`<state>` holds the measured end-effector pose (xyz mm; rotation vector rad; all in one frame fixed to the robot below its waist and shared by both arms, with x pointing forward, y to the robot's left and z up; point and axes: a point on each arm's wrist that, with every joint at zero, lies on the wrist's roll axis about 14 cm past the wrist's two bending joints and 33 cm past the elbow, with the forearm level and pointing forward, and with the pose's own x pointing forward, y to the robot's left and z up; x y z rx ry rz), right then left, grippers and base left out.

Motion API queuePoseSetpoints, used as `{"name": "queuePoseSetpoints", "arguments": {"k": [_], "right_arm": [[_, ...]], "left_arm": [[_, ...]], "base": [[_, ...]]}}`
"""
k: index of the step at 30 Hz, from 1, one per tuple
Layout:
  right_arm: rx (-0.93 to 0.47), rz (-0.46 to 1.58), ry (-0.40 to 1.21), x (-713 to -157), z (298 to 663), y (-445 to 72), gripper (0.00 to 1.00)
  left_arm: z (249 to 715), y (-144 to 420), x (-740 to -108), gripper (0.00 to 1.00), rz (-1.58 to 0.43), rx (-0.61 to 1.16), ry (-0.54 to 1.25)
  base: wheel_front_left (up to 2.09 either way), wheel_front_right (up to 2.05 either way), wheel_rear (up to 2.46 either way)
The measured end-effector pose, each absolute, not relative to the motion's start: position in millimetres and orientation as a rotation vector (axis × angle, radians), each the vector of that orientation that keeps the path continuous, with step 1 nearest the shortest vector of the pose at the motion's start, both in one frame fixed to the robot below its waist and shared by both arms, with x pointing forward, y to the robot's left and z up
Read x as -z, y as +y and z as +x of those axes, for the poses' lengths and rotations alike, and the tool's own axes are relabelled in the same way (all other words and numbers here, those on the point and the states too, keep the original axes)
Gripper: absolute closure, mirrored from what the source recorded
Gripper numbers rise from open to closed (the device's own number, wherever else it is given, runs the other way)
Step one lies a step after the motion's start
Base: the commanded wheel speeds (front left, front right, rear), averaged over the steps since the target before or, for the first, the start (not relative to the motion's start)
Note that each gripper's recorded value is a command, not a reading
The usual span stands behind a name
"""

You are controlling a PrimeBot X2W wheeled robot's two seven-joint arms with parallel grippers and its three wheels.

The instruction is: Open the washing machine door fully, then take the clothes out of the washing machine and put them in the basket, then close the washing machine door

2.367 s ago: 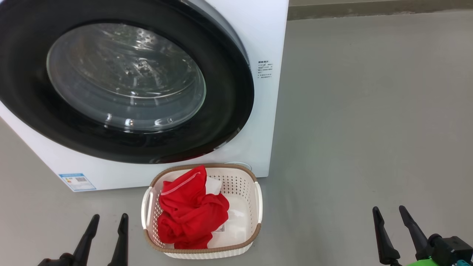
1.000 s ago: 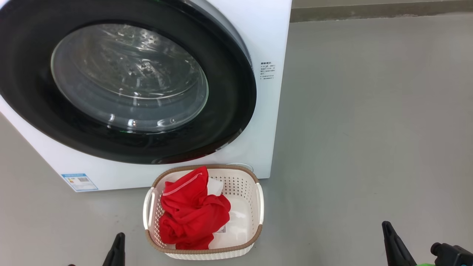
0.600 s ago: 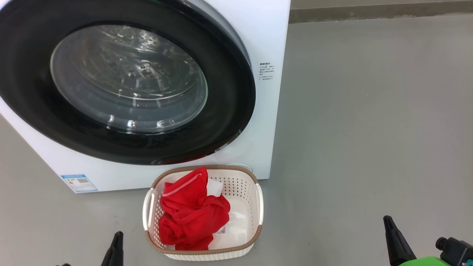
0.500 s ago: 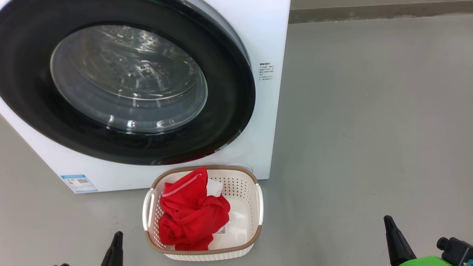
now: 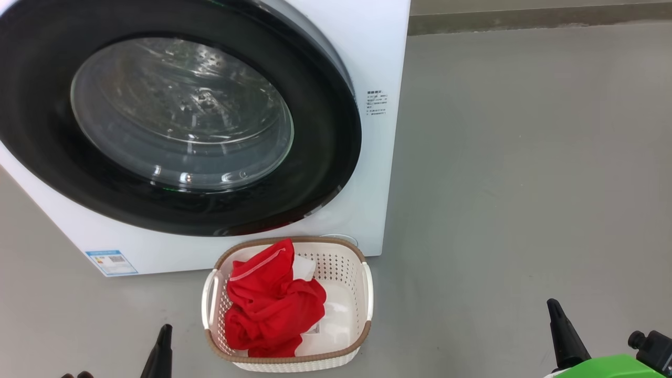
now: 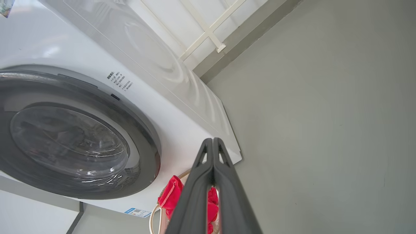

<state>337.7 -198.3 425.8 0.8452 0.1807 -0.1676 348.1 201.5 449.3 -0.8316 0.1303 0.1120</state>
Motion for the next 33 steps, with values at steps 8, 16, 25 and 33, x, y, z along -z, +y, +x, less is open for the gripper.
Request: {"name": "queuePoseSetpoints", "arguments": {"k": [8, 16, 25, 33], "right_arm": [[0.169, 0.928, 0.165, -431.5, 343.5, -198.6, 1.0], [0.175, 1.004, 0.162, -433.2, 344.7, -200.0, 1.0], [0.172, 1.1, 0.146, -439.3, 349.9, -200.5, 1.0], [0.168, 1.18, 0.124, -446.0, 354.8, -202.3, 1.0]], "left_arm": [[353.0, 200.4, -453.2, 1.0, -0.91, -0.112, 0.124], [354.0, 199.9, -453.5, 1.0, -0.987, -0.116, 0.126], [358.8, 197.6, -457.8, 1.0, -1.085, -0.11, 0.12], [360.4, 196.0, -459.2, 1.0, -1.166, -0.108, 0.121]], "base": [[0.0, 0.0, 0.0], [0.0, 0.0, 0.0], [0.0, 0.0, 0.0], [0.0, 0.0, 0.0]]}}
